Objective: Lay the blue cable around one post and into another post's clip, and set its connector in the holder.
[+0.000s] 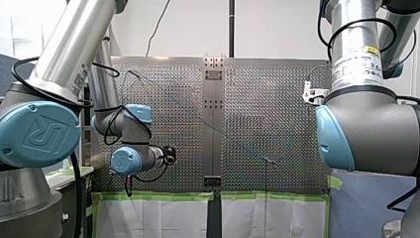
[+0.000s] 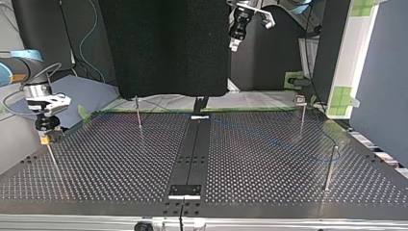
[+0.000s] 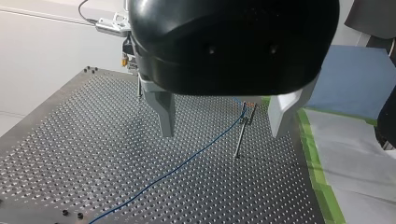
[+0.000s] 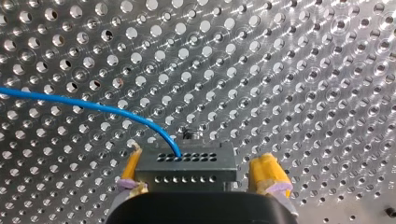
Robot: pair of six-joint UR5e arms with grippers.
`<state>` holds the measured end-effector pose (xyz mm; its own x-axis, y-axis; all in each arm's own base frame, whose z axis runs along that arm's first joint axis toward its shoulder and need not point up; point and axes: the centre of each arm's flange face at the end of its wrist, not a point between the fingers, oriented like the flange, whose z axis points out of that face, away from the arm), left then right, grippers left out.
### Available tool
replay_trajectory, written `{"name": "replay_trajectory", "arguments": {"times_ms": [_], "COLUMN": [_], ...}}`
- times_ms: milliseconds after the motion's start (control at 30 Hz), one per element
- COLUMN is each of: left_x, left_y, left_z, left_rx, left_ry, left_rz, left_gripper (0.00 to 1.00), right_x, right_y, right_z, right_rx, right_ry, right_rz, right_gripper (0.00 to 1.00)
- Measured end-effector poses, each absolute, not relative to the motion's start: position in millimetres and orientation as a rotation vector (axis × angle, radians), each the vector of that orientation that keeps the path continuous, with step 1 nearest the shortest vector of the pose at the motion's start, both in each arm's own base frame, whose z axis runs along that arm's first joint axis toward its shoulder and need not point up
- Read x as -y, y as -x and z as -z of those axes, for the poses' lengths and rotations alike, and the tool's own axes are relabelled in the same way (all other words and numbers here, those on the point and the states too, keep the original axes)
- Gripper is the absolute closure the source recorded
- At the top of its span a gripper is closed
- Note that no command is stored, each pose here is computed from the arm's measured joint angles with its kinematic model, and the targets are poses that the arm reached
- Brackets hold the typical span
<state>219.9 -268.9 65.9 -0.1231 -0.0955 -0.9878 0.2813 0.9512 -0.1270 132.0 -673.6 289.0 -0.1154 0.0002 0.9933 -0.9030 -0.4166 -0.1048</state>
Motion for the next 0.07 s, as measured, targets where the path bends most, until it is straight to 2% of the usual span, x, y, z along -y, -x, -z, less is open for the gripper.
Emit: {"name": "replay_trajectory", "arguments": {"times_ms": [67], "left_x": [268.9], "left_y": [-219.9], "left_z": [-65.9], "left_rx": [-1.665], "left_ry": [-0.143], "left_rz": [0.324], "left_gripper": [0.0], "right_x": [673.6], "right_y": [-132.0], "right_z": [-288.9], "right_rx": [1.04], "right_ry": [-1.443], "right_rz": [-1.621], "right_gripper": [0.0]}}
